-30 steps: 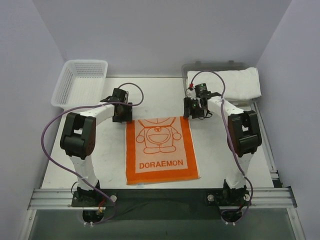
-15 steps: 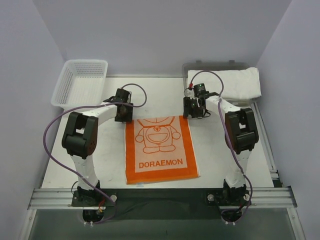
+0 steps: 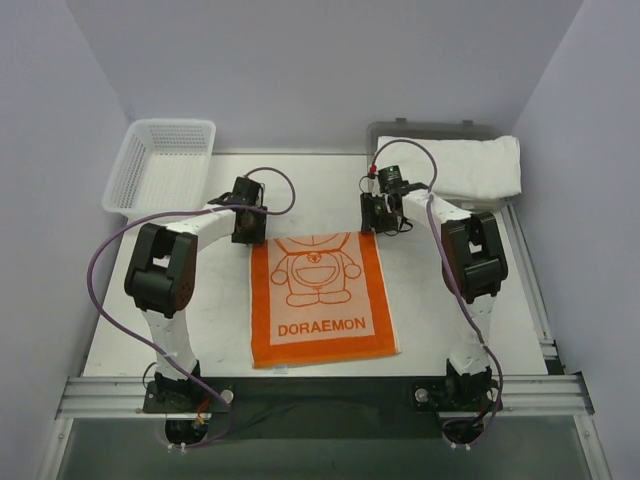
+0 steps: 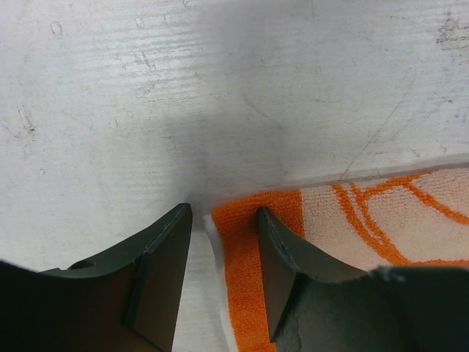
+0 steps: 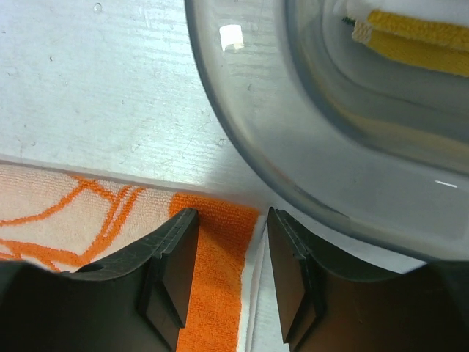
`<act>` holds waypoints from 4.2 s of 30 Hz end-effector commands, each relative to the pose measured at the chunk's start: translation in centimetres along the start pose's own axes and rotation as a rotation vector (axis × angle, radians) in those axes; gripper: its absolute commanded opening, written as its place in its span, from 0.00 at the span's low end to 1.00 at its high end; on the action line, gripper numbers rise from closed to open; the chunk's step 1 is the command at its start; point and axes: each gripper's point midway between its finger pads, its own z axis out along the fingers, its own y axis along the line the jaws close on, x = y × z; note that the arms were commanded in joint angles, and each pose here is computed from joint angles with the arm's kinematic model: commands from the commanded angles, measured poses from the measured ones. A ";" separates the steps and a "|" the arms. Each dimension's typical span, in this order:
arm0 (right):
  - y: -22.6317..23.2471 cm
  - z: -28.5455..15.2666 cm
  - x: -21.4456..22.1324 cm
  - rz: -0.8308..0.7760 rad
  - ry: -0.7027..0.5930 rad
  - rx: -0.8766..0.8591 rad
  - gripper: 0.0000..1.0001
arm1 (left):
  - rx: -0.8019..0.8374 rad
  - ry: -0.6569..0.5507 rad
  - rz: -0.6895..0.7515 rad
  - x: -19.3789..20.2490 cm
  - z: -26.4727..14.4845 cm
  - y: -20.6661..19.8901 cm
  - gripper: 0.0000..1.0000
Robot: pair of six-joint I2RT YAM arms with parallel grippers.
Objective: Fold and stack the towels
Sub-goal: Fold the towel
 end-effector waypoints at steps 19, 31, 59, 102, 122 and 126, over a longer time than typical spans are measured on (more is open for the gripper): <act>-1.3 2.1 5.1 0.013 0.172 0.036 0.08 | -0.050 0.099 0.034 2.8 1.0 1.0 0.35; -0.1 -0.1 2.3 -0.042 0.089 -0.016 0.00 | -0.053 0.069 0.031 1.4 0.6 1.8 0.00; 0.9 -9.4 -7.7 -0.133 -0.290 -0.030 0.00 | 0.021 -0.308 -0.036 -9.5 -9.0 2.0 0.00; 4.0 -14.5 15.5 0.164 -0.036 -0.264 0.00 | 0.233 -0.130 -0.310 12.6 -13.9 0.8 0.00; 5.5 -15.3 19.6 0.031 0.073 -0.236 0.49 | 0.229 -0.171 -0.369 12.7 -17.4 1.4 0.76; 6.0 -17.3 18.5 0.010 0.001 -0.249 0.49 | 0.237 -0.249 -0.354 11.4 -19.8 1.4 0.77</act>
